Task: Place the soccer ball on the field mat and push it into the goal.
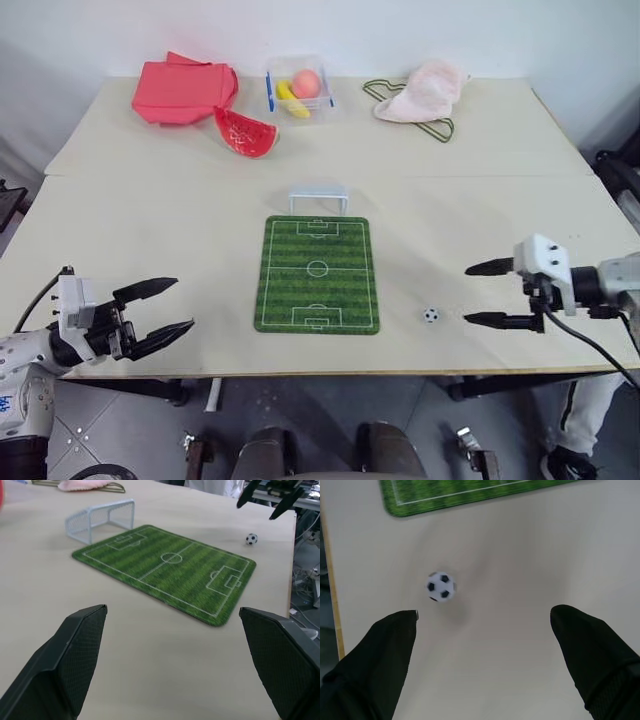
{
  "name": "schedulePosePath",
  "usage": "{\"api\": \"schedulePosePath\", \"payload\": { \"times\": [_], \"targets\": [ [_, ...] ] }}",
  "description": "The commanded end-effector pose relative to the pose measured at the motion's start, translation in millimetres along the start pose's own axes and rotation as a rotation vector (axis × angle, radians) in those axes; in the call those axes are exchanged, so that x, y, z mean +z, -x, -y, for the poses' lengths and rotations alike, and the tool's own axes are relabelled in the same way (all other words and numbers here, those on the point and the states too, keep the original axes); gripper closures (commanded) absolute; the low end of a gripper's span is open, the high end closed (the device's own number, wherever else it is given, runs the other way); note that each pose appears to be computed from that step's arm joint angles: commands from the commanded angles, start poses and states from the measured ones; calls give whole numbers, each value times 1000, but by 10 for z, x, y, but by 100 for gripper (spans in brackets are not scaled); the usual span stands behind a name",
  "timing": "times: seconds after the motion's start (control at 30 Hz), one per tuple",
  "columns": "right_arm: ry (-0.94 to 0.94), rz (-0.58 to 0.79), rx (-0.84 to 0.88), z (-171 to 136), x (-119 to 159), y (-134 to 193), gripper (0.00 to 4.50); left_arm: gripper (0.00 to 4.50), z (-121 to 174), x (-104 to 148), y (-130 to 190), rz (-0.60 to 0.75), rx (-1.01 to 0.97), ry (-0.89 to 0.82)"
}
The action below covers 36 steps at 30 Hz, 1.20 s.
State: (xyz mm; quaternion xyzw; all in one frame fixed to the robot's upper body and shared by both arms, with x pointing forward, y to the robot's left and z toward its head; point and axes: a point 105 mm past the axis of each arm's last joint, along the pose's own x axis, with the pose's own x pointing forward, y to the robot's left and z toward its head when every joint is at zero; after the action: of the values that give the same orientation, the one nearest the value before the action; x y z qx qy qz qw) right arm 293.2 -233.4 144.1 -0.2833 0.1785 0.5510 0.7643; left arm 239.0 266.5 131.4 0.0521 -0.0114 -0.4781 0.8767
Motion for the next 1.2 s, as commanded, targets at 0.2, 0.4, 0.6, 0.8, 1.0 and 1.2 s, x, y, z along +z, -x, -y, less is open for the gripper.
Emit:
{"api": "schedulePosePath", "payload": {
  "times": [0.2, 0.4, 0.6, 0.8, 1.0, 1.2],
  "targets": [
    [9, -8, 119, 0, -87, -323, 3, 0, 84, 79, 42, 9, 14, -21],
    [23, 9, 136, 0, -105, -412, 55, 0, 108, 96, 52, 9, 23, -21],
    [40, 38, 124, 8, -76, -455, 252, 0, 91, 109, 69, 7, 27, -25],
    [57, 64, 94, 33, -6, -422, 378, 0, 44, 126, 26, 13, 26, -37],
    [95, 110, 25, 127, 221, -284, 446, 0, 34, 114, -14, 19, 24, -39],
    [92, 96, 1, 117, 304, -210, 446, 0, 23, 100, -57, 29, 25, -38]
  ]
}}
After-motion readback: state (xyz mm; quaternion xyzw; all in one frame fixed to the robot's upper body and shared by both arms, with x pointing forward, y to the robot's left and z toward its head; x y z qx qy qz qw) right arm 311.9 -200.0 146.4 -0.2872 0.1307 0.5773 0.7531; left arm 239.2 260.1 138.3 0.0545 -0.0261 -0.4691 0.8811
